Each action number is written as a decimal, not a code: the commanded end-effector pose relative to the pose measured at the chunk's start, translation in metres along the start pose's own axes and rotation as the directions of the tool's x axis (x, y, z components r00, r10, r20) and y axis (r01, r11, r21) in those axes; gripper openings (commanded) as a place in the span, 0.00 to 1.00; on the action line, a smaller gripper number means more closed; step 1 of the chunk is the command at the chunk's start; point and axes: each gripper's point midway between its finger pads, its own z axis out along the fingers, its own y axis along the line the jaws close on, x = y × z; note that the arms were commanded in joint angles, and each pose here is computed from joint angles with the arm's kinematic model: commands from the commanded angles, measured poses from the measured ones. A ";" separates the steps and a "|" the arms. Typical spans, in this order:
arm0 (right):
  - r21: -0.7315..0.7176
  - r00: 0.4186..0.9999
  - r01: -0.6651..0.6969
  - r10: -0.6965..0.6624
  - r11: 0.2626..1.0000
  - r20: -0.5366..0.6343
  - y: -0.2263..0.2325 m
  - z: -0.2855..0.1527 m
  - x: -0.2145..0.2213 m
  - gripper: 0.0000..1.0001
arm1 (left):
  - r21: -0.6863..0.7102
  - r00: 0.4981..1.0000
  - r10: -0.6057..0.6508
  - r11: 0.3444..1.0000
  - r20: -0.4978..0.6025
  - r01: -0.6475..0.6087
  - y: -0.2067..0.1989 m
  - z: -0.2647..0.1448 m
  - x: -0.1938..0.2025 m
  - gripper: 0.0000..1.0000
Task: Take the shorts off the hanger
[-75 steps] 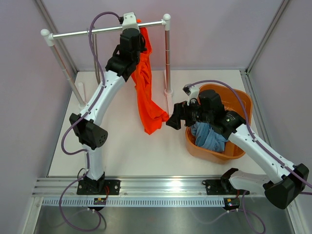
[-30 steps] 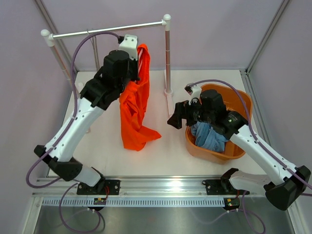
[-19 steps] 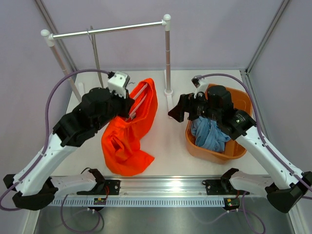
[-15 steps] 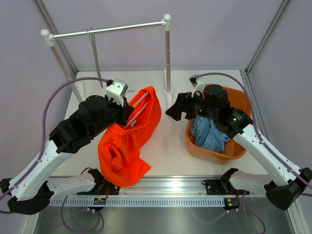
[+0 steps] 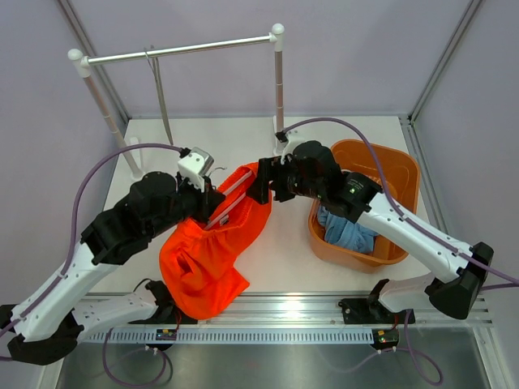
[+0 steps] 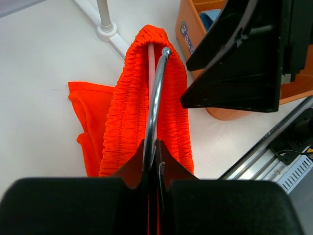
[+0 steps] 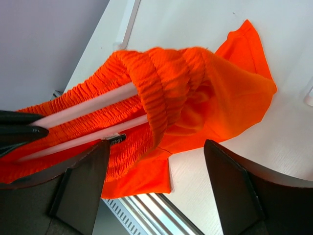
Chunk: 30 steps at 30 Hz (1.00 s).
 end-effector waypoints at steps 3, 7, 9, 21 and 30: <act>0.009 0.998 -0.027 0.026 1.000 0.065 0.010 0.000 -0.022 0.82 | 0.101 0.992 -0.040 0.994 0.116 0.028 -0.019 -0.015 -0.028 0.00; 0.038 0.997 -0.029 0.026 0.999 0.079 0.006 0.004 -0.027 0.76 | 0.124 0.992 -0.049 0.992 0.119 0.034 -0.022 -0.021 -0.028 0.00; 0.036 0.996 -0.030 0.027 0.999 0.082 0.007 0.005 -0.028 0.70 | 0.128 0.991 -0.052 0.991 0.121 0.036 -0.022 -0.024 -0.028 0.00; 0.093 0.991 -0.032 0.019 0.995 0.134 0.001 -0.007 -0.043 0.12 | 0.188 0.994 -0.061 0.981 0.096 0.042 -0.030 -0.035 -0.015 0.00; 0.312 0.980 -0.061 -0.003 0.948 0.201 -0.039 -0.028 -0.071 0.00 | 0.229 0.994 -0.059 0.973 0.088 0.037 -0.031 -0.049 0.003 0.00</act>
